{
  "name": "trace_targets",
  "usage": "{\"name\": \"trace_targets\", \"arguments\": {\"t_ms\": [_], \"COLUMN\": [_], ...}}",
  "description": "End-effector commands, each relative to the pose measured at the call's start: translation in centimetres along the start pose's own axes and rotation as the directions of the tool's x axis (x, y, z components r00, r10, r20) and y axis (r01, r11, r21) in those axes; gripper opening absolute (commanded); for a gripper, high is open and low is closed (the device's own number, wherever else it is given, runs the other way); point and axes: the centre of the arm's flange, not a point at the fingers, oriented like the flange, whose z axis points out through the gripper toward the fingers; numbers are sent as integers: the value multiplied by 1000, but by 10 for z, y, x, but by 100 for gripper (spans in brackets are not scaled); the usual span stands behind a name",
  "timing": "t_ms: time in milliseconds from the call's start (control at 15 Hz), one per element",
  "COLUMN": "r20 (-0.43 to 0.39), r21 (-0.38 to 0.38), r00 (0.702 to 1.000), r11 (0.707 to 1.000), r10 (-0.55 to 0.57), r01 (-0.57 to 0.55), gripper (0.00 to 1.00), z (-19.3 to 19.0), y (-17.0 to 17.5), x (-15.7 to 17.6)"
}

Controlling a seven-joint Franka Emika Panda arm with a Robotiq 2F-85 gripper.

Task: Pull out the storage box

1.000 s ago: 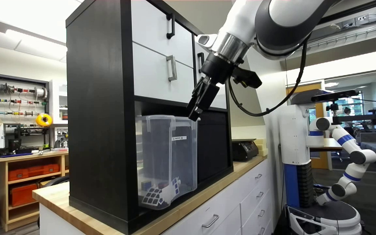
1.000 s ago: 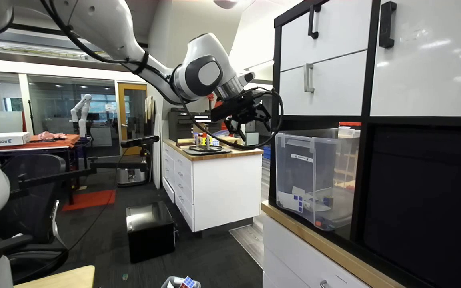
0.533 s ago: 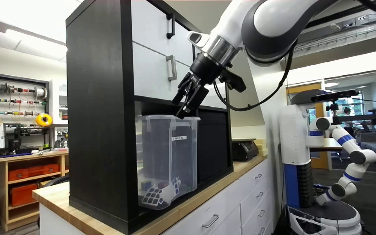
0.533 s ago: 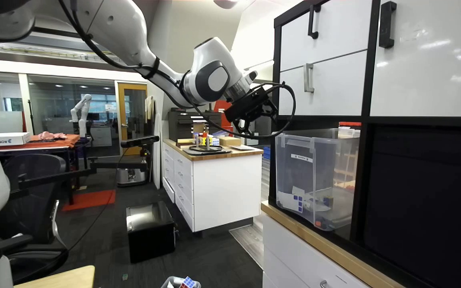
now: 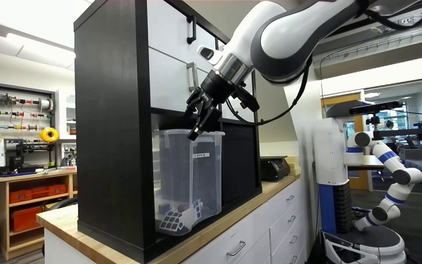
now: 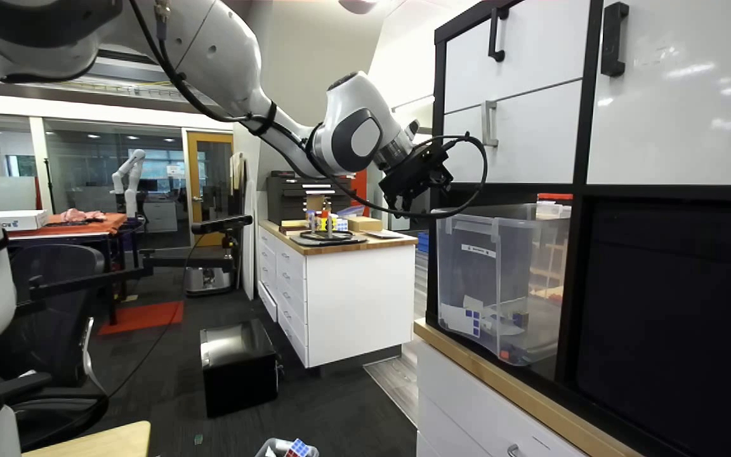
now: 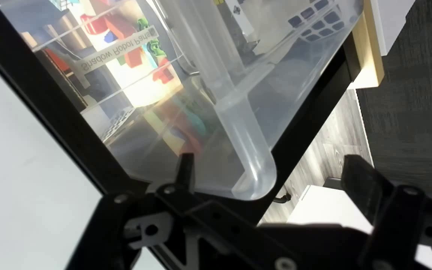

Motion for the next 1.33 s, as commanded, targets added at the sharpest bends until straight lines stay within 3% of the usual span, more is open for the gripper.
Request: {"name": "trace_targets", "arguments": {"t_ms": [0,267,333,400,800,1067,1267], "r20": [-10,-6,-5,-7,-16,-24,-34], "r21": [-4,6,8,8,-6,19,38], "r00": [999,999,999,998,996,995,994], "r11": [999,999,999,998,996,995,994], "r10": [-34,-49,-53,-55,-88,-94,-100], "r01": [34,49,53,55,88,94,101], "gripper": [100,100,91,72,32,9,4], "z": [22,38,41,43,33,23,11], "y": [16,18,18,19,22,15,6], "x": [-1,-2,-2,-1,2,3,-3]}}
